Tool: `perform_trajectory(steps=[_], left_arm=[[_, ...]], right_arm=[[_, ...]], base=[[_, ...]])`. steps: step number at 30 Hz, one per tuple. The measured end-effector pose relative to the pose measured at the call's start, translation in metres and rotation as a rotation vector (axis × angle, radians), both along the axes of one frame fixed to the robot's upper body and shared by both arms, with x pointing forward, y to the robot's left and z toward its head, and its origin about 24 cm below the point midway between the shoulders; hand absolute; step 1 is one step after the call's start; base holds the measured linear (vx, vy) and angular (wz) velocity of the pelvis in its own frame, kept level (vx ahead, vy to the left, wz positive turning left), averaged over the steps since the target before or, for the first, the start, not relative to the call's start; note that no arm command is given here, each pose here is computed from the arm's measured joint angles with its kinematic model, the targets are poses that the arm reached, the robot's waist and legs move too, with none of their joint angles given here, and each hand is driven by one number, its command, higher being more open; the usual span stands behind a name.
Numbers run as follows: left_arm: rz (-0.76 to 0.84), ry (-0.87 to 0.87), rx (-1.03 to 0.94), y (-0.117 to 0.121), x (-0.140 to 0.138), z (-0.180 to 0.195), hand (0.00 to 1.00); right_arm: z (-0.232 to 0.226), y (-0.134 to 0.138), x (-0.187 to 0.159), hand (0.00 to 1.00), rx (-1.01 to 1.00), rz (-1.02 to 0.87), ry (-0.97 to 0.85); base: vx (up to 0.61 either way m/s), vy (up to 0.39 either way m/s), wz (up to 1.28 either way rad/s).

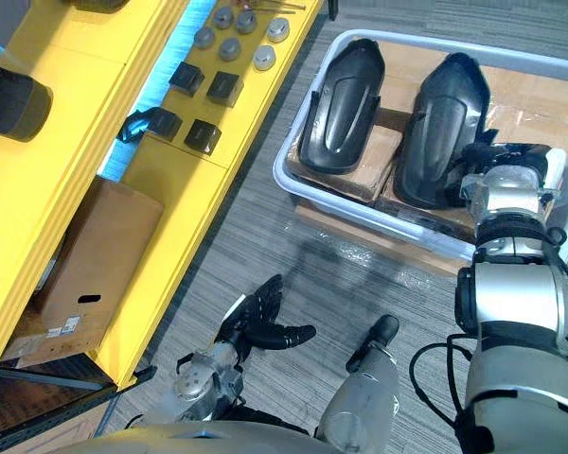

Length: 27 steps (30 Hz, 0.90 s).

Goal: Walk over and take three plastic housings, then place them on the shelf

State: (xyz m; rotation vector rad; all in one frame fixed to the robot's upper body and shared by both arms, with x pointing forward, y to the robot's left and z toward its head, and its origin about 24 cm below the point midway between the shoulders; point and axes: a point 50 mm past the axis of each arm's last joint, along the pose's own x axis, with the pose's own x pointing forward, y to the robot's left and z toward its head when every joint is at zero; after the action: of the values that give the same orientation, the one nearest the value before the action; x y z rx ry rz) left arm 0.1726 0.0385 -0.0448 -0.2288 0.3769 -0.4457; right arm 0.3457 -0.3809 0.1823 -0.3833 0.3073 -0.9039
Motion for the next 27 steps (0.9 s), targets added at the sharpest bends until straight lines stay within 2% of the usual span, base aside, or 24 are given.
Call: perform_trajectory(steps=[8, 16, 22, 27], left_arm=[[0.141, -0.121, -0.082, 0.027, 0.018, 0.032, 1.0], [0.204, -0.457, 0.069, 0.054, 0.071, 0.099, 1.0], [0.12, -0.591, 0.223, 0.061, 0.101, 0.132, 1.0], [0.013, -0.589, 0.31, 0.059, 0.12, 0.148, 1.0]], right_arm=[[-0.025, 0.041, 0.015, 0.0, -0.035, 0.159, -0.028], [-0.025, 0.095, 0.024, 0.0, -0.13, 0.318, -0.136], [-0.009, 0.135, 0.027, 0.0, -0.192, 0.445, -0.279], [0.019, 0.159, 0.023, 0.0, -0.306, 0.541, -0.446]], base=[[0.01, 0.016, -0.09], [0.04, -0.009, -0.15], [0.02, 0.01, -0.18], [-0.02, 0.039, -0.23]])
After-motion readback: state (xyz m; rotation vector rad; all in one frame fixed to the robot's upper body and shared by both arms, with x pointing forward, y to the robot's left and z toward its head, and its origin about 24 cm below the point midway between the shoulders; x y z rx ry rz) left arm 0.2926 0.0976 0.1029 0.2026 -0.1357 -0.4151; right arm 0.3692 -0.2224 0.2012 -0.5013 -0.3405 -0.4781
